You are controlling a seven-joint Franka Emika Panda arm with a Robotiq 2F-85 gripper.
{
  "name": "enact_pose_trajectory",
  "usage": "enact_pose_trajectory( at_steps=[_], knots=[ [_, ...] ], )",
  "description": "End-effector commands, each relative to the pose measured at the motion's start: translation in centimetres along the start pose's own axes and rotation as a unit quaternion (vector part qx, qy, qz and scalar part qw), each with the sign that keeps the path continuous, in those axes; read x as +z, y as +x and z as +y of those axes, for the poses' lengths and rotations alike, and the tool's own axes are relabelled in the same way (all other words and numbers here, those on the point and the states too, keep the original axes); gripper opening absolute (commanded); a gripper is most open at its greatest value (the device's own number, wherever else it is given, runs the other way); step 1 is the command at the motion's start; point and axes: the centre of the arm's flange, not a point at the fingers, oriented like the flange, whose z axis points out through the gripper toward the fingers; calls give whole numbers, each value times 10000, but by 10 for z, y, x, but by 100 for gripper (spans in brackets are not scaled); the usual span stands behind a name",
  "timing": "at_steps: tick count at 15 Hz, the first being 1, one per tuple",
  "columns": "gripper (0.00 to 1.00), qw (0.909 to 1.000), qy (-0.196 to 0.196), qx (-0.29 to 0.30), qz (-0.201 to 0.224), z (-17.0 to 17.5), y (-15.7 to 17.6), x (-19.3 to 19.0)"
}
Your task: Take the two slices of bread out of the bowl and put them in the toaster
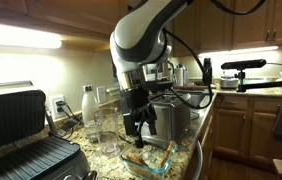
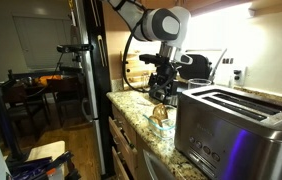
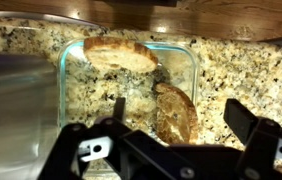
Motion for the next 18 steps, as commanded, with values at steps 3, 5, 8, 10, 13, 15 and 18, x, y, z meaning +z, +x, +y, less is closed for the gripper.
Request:
enact_pose_trajectory(
  at_steps=[3,5,8,10,13,15,18],
  knots=[
    [100,9996,88,249,89,-10,4,6],
    [100,9995,126,276,120,-12,6,9],
    [100,9992,141,297,216,-13,9,13],
    [100,9991,172,307,235,-12,12,17],
    [100,9989,226,329,238,-11,16,26],
    [100,9988,257,341,223,-11,18,30],
    [100,9988,270,357,211,-11,21,35]
  ],
)
